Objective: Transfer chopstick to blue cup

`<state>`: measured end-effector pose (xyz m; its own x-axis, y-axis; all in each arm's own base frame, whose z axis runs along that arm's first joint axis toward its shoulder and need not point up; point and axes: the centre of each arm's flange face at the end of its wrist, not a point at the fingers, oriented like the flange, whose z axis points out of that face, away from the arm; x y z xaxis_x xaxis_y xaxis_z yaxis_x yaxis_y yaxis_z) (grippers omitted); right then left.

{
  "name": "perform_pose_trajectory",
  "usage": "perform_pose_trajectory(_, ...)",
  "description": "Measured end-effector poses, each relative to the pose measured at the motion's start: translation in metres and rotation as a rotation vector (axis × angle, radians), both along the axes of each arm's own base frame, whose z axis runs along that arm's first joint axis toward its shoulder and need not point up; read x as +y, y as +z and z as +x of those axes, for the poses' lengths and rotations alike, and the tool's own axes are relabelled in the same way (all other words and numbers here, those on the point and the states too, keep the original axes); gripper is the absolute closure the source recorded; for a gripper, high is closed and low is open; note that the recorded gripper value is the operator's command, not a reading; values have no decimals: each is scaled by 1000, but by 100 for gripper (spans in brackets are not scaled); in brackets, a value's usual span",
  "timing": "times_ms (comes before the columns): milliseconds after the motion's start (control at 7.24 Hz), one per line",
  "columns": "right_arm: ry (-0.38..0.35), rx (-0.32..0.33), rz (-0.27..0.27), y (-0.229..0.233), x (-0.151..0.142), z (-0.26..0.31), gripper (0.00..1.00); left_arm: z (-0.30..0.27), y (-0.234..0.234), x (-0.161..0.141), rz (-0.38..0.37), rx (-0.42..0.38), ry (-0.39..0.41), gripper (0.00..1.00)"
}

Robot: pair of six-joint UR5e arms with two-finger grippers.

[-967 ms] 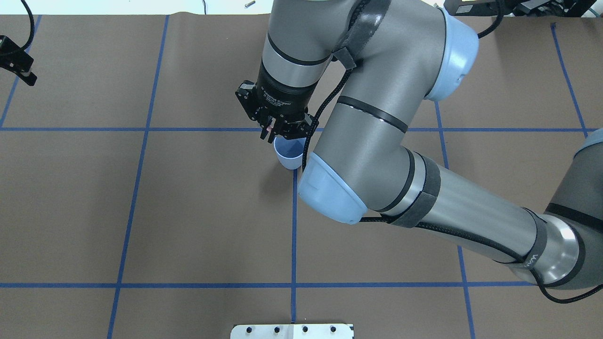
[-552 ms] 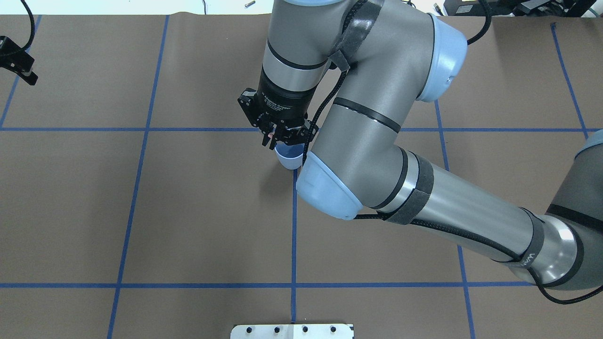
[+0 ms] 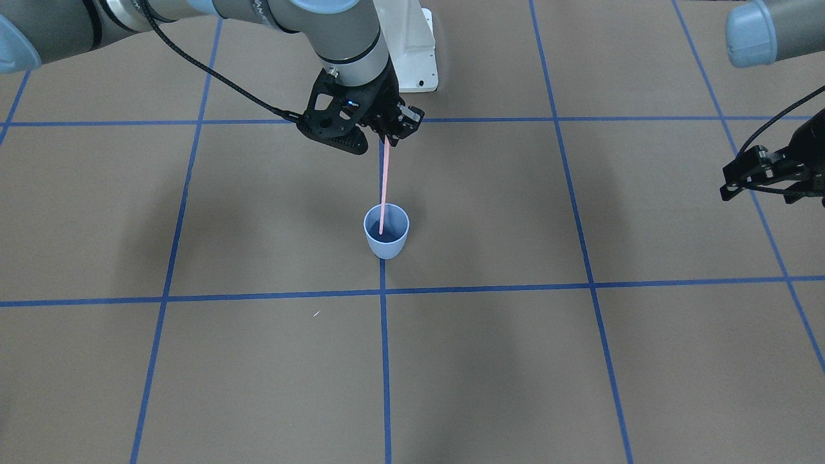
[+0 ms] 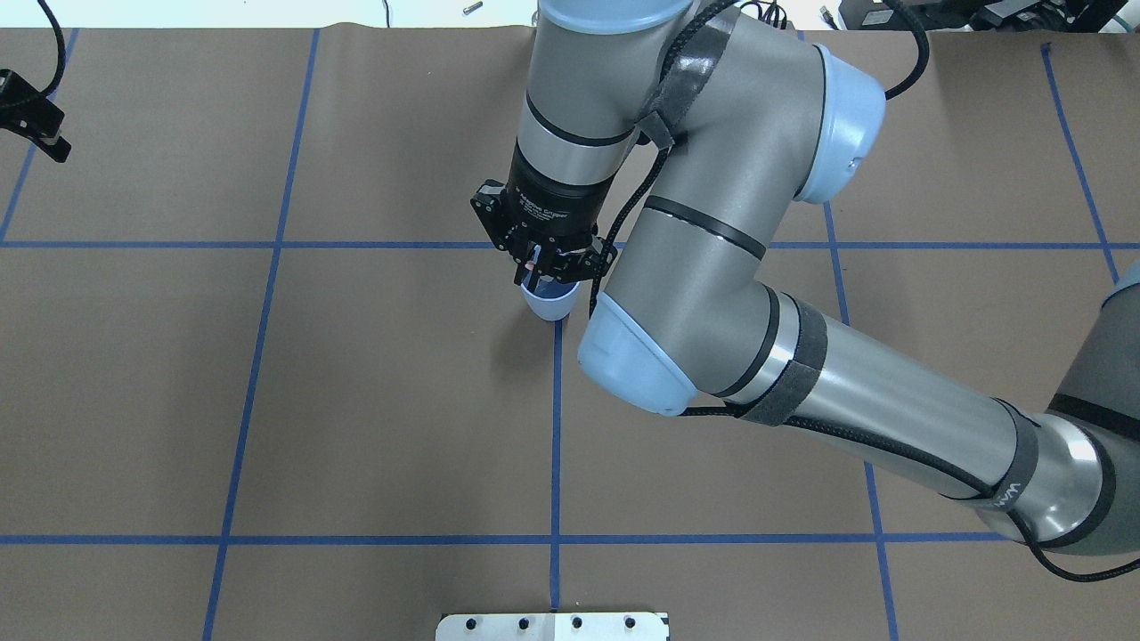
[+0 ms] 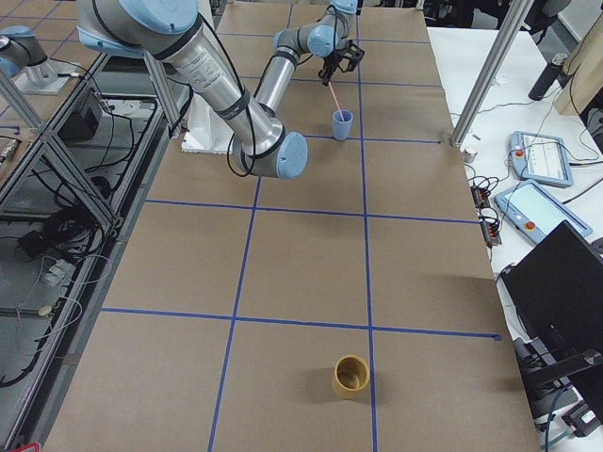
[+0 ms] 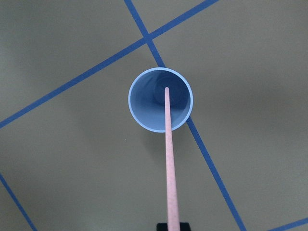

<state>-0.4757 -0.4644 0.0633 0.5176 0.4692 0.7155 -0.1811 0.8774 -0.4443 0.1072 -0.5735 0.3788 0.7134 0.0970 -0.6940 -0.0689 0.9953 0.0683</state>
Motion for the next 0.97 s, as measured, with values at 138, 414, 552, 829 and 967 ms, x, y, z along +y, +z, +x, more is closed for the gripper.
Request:
perform_pose_trajectory(138,0,-3,3,12,-4,-5,100,0,0,0,3,1,-1,1)
perform_pose_trajectory(414,0,1,0,23,-10,-12,1,0,0,0,5,2,-1,1)
perform_pose_trajectory(552,-2,-1,1,25,-10,-16,0,0,0,0,5,2,-1,1)
perform_pose_trajectory(829,-2,-22,18,21,-7,-22,0,0,2,0,3,1,-1,1)
perform_pose_trajectory(967,2,-33,30,15,-7,-20,0,0,2,0,2,1,-1,1)
